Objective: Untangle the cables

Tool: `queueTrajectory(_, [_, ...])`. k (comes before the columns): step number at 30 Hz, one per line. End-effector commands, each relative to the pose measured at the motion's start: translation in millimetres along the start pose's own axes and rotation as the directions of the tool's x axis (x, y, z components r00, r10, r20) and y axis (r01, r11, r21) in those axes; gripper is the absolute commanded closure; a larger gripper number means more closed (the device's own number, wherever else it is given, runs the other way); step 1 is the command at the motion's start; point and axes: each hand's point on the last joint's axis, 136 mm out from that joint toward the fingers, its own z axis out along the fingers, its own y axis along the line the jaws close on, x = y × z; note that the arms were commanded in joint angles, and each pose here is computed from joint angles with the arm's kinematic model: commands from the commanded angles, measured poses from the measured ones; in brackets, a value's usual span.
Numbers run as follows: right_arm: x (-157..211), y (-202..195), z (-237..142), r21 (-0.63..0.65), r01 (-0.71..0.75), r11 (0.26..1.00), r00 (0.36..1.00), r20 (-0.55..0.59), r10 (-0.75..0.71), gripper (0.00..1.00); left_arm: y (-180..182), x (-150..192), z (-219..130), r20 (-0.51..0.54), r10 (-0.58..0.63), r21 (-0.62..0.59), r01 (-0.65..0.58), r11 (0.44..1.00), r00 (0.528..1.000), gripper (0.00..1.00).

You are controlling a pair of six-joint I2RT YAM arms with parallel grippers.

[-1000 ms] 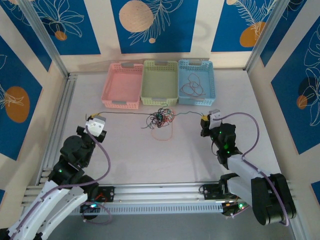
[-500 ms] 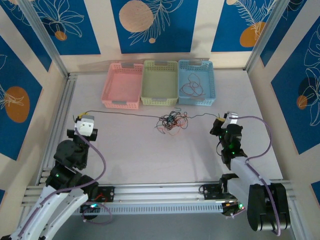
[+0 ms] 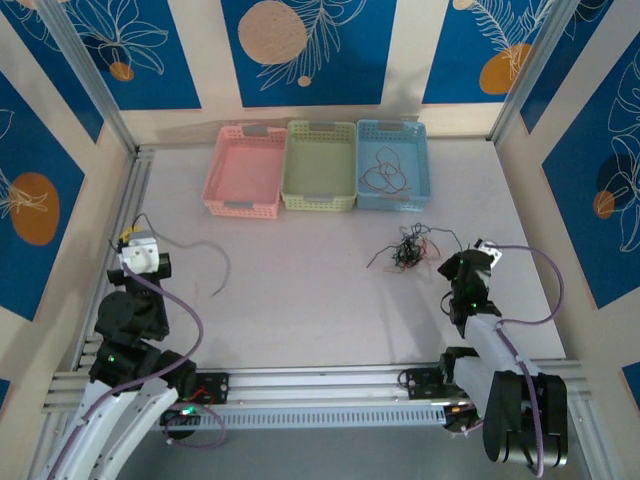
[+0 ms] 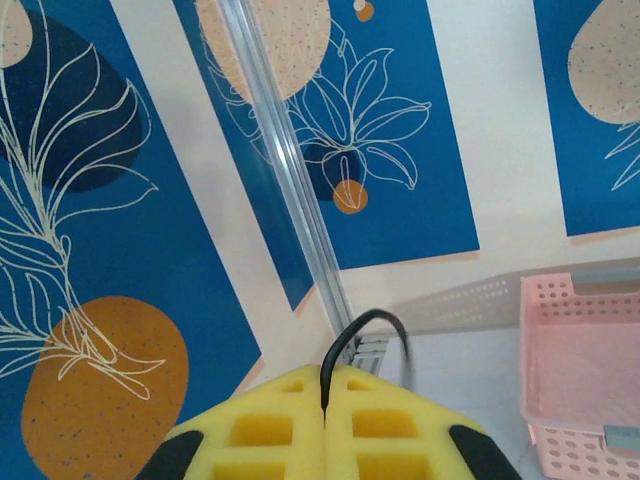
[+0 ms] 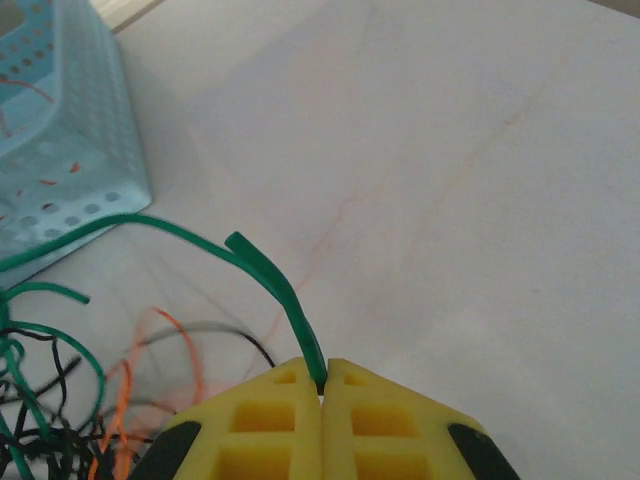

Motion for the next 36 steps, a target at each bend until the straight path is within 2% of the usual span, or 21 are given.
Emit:
queueTrajectory(1, [-16, 3, -2, 0.002, -0.037, 0.999, 0.998, 0.044, 0.036, 1.00, 7, -6, 0, 0.014, -0.037, -0.025, 0.037, 0.999, 0.999, 1.00])
queueTrajectory(5, [-16, 9, -3, -0.027, -0.014, 1.000, 0.999, 0.050, 0.016, 1.00, -23, -7, 3, 0.017, -0.037, 0.123, 0.035, 0.992, 0.999, 1.00])
queueTrajectory(7, [-17, 13, -3, -0.040, 0.001, 0.999, 0.999, 0.055, 0.002, 1.00, -48, -7, 4, 0.011, -0.041, 0.243, 0.037, 0.969, 0.999, 1.00])
queueTrajectory(9, [-17, 15, -4, -0.049, 0.014, 0.999, 0.998, 0.055, -0.011, 1.00, -70, -11, 2, 0.004, -0.055, 0.354, 0.050, 0.934, 0.998, 1.00])
queueTrajectory(12, [-16, 17, -4, -0.055, 0.022, 0.998, 0.998, 0.056, -0.019, 1.00, -89, -19, 0, -0.031, -0.126, 0.451, 0.127, 0.883, 0.991, 1.00])
queueTrajectory(18, [-16, 19, -5, -0.064, 0.033, 0.997, 0.998, 0.059, -0.029, 1.00, -126, -31, -13, -0.148, -0.192, 0.634, 0.242, 0.735, 0.970, 1.00])
queueTrajectory(21, [-16, 21, -5, -0.069, 0.041, 0.997, 0.997, 0.062, -0.036, 1.00, -144, -25, -17, -0.200, -0.177, 0.684, 0.266, 0.679, 0.964, 1.00])
queueTrajectory(26, [-15, 22, -5, -0.074, 0.049, 0.996, 0.997, 0.063, -0.044, 1.00, -163, -8, -13, -0.306, -0.099, 0.699, 0.294, 0.652, 0.947, 1.00])
queueTrajectory(32, [-16, 24, -5, -0.078, 0.052, 0.996, 0.997, 0.067, -0.047, 1.00, -190, -4, -26, -0.388, -0.048, 0.774, 0.353, 0.526, 0.921, 1.00])
queueTrajectory(33, [-17, 24, -6, -0.078, 0.052, 0.996, 0.997, 0.068, -0.047, 1.00, -192, -4, -28, -0.399, -0.043, 0.777, 0.363, 0.514, 0.916, 1.00])
queueTrajectory(36, [-16, 24, -5, -0.082, 0.055, 0.995, 0.997, 0.067, -0.050, 1.00, -191, -3, -26, -0.414, -0.040, 0.766, 0.371, 0.524, 0.910, 1.00])
